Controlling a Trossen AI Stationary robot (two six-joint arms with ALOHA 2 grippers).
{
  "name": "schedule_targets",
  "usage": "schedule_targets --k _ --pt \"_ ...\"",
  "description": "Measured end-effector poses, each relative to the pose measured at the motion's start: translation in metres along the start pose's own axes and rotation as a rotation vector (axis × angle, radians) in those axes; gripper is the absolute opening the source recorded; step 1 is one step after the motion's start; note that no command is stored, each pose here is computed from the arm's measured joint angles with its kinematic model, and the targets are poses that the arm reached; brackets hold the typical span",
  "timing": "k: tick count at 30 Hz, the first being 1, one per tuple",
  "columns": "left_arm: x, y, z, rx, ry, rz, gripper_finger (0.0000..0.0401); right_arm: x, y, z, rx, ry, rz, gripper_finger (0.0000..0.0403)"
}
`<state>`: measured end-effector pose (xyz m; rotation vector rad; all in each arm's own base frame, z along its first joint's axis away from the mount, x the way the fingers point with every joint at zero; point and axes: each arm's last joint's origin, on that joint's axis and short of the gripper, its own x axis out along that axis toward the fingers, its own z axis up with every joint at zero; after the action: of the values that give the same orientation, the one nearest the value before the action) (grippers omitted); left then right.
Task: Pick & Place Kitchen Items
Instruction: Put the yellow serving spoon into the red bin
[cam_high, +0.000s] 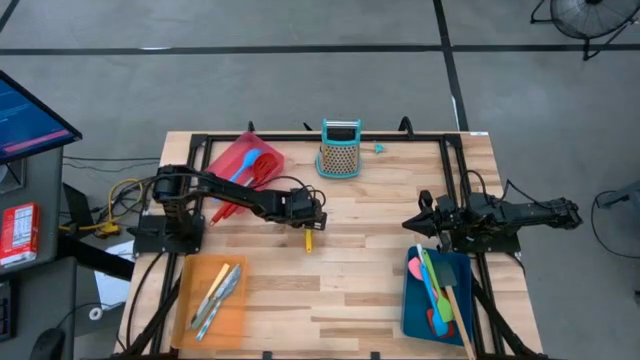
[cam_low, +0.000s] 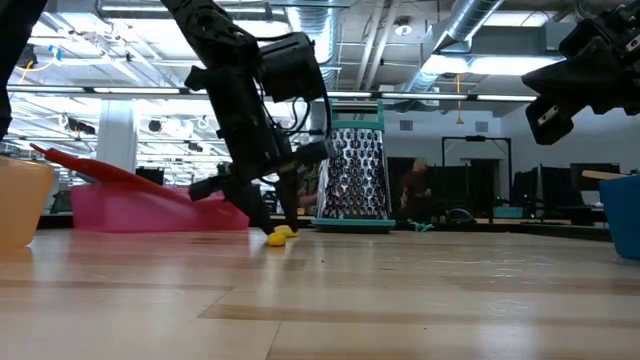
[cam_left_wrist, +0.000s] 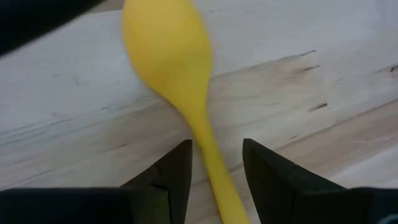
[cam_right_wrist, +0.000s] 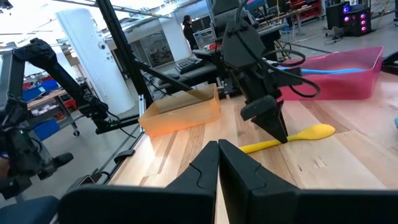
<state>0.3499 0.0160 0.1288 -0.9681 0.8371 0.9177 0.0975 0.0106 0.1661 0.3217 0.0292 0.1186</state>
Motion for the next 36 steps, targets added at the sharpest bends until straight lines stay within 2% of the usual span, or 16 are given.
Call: schedule_targets --k 12,26,31,36 --pt "-0.003 0.002 0.003 -0.009 0.036 -0.002 0.0128 0.000 0.000 0.000 0.000 0.001 0.000 0.0010" --pt "-0.002 0.005 0.000 0.000 0.094 0.030 0.0037 0.000 0.000 0.000 0.000 0.001 0.000 0.0010" --pt "-0.014 0.009 -0.001 0.011 0.133 0.053 0.0006 0.000 0.000 0.000 0.000 0.000 0.000 0.0010" --pt "-0.031 0.019 0.000 0.024 0.153 0.136 0.0002 0.000 0.000 0.000 0.000 0.001 0.000 0.0010"
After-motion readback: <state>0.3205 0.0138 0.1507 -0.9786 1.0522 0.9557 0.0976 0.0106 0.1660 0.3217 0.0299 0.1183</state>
